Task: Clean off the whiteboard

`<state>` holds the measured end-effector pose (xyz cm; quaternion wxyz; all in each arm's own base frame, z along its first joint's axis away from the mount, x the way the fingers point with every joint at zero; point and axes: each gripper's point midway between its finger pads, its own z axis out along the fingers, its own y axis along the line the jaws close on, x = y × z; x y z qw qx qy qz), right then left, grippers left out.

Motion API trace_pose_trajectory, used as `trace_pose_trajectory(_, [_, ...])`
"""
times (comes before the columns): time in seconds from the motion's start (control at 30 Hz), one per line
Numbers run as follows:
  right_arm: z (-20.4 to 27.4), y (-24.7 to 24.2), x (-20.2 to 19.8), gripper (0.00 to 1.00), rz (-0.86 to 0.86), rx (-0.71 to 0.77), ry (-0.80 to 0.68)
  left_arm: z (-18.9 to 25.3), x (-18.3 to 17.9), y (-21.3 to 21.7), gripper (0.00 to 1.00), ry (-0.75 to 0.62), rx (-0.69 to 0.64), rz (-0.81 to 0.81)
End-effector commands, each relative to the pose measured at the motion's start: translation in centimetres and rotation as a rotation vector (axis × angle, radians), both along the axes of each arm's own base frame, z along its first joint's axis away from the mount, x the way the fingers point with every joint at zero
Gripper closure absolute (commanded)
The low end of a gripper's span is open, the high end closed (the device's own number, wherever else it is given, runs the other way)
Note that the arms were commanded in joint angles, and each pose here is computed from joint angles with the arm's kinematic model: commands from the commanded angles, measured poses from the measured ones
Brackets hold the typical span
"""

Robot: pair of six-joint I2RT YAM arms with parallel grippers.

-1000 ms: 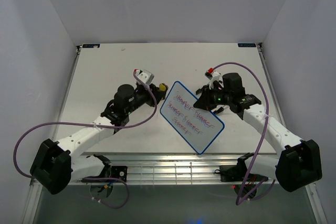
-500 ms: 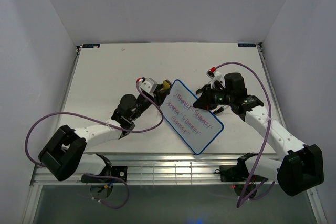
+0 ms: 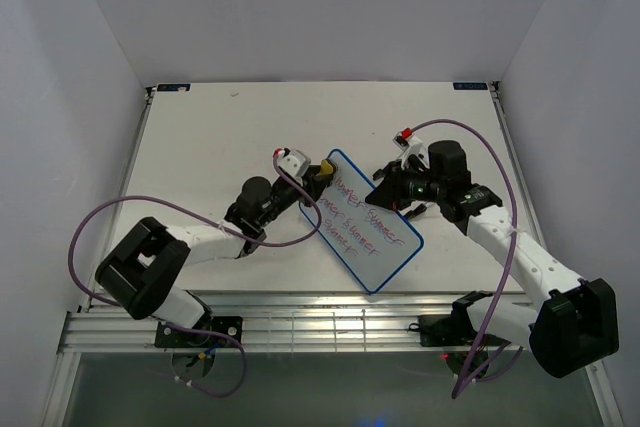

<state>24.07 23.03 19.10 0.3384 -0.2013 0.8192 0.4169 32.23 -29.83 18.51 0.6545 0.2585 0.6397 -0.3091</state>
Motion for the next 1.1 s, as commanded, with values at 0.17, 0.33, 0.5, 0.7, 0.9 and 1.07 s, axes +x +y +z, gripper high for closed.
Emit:
trace_pose_trajectory(0.17, [4.0, 2.3, -0.4, 0.92, 0.088, 0.13, -0.102, 1.2, -1.1, -2.7, 0.96, 0.015, -0.037, -0.108])
trace_pose_trajectory(0.33, [3.9, 2.9, -0.6, 0.92, 0.102, 0.112, -0.119, 0.2, -2.0, -3.8, 0.95, 0.053, -0.021, -0.133])
trace_pose_trajectory(0.5, [4.1, 3.0, -0.3, 0.92, 0.085, 0.107, -0.136, -0.1, -4.5, -5.9, 0.94, 0.088, 0.021, -0.14])
trace_pose_trajectory(0.7, [5.1, 3.1, -0.5, 0.92, 0.08, 0.138, -0.146, -0.7, -4.5, -4.9, 0.94, 0.108, 0.029, -0.04])
trace_pose_trajectory(0.9, [5.1, 3.3, -1.2, 0.92, 0.107, 0.147, -0.134, -1.2, -1.2, -1.9, 0.96, 0.084, 0.062, 0.109])
trace_pose_trajectory(1.07, [4.7, 3.7, -1.9, 0.92, 0.129, 0.146, -0.116, -1.9, 2.7, 1.7, 0.99, 0.113, 0.039, 0.176])
